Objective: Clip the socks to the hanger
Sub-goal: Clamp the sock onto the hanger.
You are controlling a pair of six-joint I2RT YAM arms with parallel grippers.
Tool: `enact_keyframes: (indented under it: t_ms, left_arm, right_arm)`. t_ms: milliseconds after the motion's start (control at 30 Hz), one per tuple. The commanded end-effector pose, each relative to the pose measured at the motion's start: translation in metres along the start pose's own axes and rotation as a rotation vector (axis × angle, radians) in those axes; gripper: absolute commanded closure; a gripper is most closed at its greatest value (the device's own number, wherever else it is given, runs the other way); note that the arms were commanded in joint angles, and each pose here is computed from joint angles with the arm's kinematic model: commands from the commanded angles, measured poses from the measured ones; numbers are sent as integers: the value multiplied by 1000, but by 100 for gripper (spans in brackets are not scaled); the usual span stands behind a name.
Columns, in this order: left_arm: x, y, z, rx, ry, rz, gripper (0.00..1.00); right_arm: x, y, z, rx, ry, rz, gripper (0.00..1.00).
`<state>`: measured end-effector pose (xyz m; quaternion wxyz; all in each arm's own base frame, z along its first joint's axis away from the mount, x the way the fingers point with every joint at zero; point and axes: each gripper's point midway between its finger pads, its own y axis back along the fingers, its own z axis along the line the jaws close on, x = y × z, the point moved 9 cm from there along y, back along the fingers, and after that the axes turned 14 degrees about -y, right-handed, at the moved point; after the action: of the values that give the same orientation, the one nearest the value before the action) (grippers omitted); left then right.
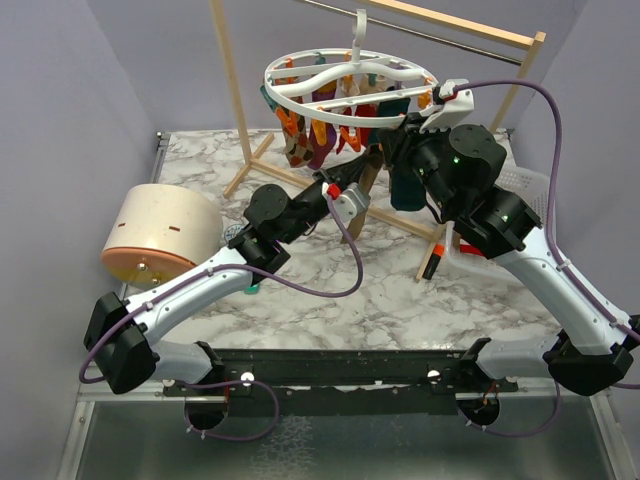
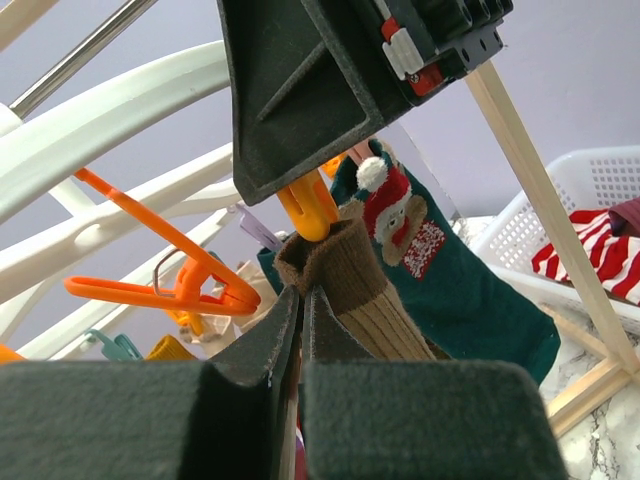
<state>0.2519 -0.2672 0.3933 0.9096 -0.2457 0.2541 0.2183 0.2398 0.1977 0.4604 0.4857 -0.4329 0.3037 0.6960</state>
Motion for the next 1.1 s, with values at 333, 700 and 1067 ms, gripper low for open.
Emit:
enact_keyframes:
  t_ms: [333,700,1067]
  left_arm:
    - [-29,1,30,-69,2,-76,100]
    - [-28,1,28,-62,8,-76,100]
    - [-22,35,22,-89,49,-17,2]
  right_arm:
    - [7,2,1,-23,-9,31,95]
    - [-2,15,5,-65,-63,28,62]
    - [-19,57,-4,-102,-108,18,18]
